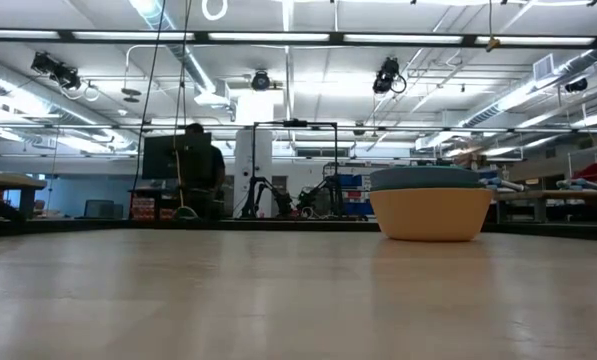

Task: Nest bowls inside each other
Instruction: Return to Home Position

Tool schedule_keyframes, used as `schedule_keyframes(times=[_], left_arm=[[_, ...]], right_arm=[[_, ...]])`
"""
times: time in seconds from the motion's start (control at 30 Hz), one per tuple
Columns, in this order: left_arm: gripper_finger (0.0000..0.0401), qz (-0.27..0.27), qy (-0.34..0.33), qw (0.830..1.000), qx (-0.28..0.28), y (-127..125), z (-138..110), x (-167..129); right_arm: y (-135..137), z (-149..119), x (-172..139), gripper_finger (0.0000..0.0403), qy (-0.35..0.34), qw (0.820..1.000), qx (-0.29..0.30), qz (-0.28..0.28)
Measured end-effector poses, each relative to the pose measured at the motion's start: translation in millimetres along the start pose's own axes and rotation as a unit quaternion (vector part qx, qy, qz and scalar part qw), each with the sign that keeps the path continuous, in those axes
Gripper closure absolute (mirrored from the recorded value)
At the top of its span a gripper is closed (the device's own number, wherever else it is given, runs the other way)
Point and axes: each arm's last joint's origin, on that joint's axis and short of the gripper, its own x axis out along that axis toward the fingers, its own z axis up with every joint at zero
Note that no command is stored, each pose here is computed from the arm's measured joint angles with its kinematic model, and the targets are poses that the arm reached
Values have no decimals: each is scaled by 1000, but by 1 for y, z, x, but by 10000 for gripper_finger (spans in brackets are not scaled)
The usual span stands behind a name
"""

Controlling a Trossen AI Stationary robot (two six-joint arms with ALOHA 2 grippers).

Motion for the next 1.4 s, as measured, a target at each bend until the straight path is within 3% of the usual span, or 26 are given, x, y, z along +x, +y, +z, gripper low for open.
schedule_keyframes(times=[0.07, 0.23, 0.37, 0.5, 0.73, 1.03, 1.2, 1.4], left_arm=[[302, 0, -17, 1000, 3, -1, -6, -5], [302, 68, -9, 998, -11, 1, -53, -3], [302, 88, -46, 994, -48, 3, -85, -17], [302, 96, -73, 990, -65, -2, -115, -29], [302, 136, -73, 986, -70, -10, -141, -56], [302, 158, -96, 981, -65, -22, -151, -100], [302, 165, -94, 980, -67, -25, -160, -107], [302, 161, -85, 979, -92, -28, -171, -106]], right_arm=[[0, 12, 6, 275, 30, 999, -13, 4], [-1, 47, 20, 275, 51, 998, -42, 11], [-1, 60, 36, 275, 58, 995, -60, 49], [-4, 60, 52, 275, 53, 994, -64, 77], [-25, 44, 79, 275, 99, 991, -68, 57], [-25, 61, 20, 275, 16, 992, -59, 111], [-20, 36, -6, 275, 12, 993, -36, 111], [-15, 9, -28, 275, -42, 993, -26, 110]])
